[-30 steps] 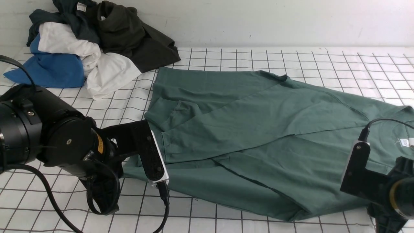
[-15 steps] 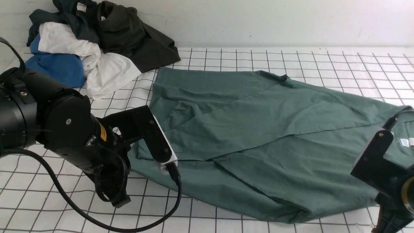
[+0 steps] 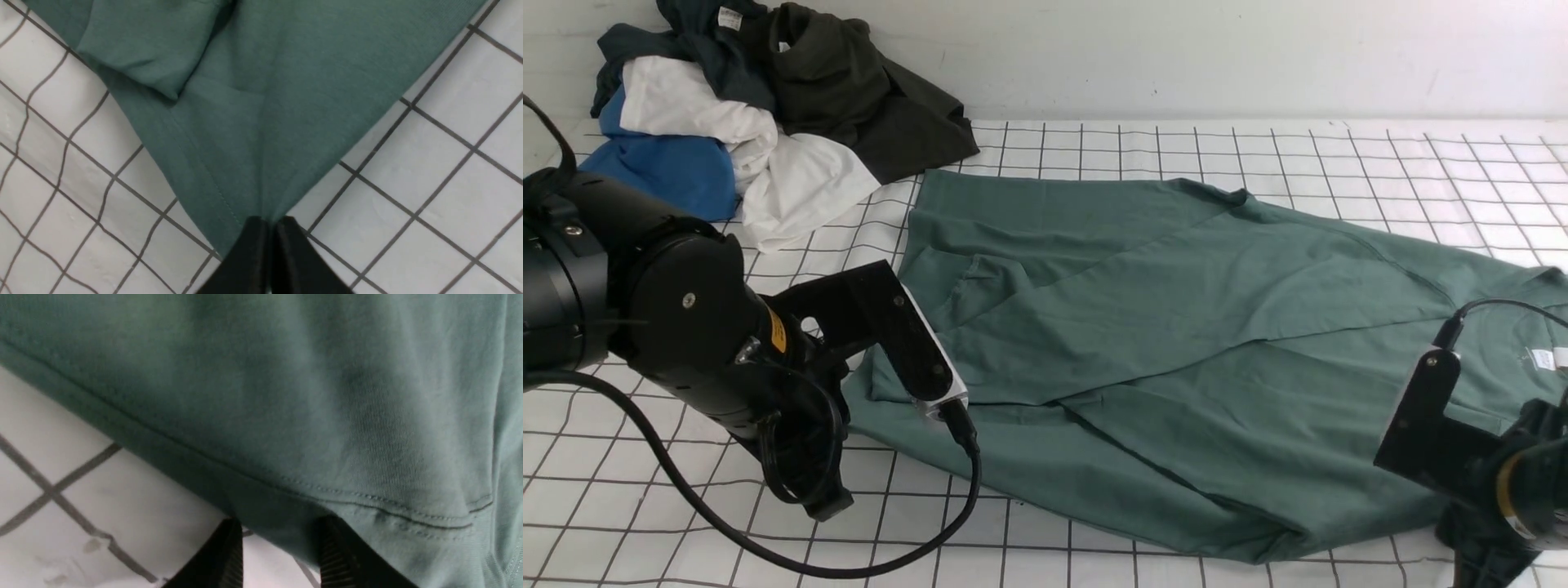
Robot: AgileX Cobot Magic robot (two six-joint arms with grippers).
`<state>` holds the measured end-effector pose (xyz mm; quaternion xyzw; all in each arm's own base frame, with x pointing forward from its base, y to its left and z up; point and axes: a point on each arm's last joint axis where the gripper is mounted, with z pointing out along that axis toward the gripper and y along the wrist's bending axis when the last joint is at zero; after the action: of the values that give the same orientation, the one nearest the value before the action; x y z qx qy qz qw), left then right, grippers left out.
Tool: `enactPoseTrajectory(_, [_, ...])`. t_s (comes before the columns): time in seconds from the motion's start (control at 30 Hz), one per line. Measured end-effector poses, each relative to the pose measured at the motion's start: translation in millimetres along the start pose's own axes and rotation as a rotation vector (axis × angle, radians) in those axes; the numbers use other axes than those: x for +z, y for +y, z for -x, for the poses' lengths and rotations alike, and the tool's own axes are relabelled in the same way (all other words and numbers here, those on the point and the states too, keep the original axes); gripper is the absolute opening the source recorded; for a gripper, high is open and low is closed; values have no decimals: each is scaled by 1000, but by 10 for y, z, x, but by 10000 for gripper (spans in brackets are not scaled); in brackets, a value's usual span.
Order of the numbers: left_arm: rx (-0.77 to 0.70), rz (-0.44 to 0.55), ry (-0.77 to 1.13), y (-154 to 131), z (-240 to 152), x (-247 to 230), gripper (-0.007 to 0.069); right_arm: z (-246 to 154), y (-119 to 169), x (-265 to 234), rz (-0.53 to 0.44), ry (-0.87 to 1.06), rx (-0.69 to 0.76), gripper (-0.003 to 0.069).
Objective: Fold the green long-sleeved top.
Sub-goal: Use both arms simultaneously to clamp the lower edge of the clothing fabric, then use both arms to drag the lower edge of the fabric forward and fold it over the upper edge
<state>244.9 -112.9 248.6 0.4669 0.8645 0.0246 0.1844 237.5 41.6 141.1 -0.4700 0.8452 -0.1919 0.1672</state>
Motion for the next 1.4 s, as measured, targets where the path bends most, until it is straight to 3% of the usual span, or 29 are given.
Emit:
enactPoseTrajectory(0.17, [-19,-5,2,-4,-1,0,-6,41,-101,-50,-28,16,71,116])
enactPoseTrajectory(0.2, [-33,-5,2,-2,1,-4,-6,53,-170,-126,-55,14,100,42])
enactPoseTrajectory(0.3, [-78,2,-12,21,38,-41,-6,60,-269,-275,-105,-8,128,-1])
enactPoseTrajectory(0.7, [-333,54,-128,216,293,-326,-6,-112,-471,-750,-181,15,186,-6])
enactPoseTrajectory(0.9, [-474,168,-283,881,646,-344,-6,6,-997,-684,-279,-150,251,-6])
enactPoseTrajectory(1.1, [-567,258,-360,1798,1069,141,-4,525,-1757,-93,-330,-276,238,-6])
enactPoseTrajectory(1.3, [-642,275,-398,2269,1310,844,-3,910,-2117,763,-312,-229,247,-2])
enactPoseTrajectory(1.4, [-652,281,-391,2419,1347,1316,41,984,-2233,1049,-296,-174,351,42])
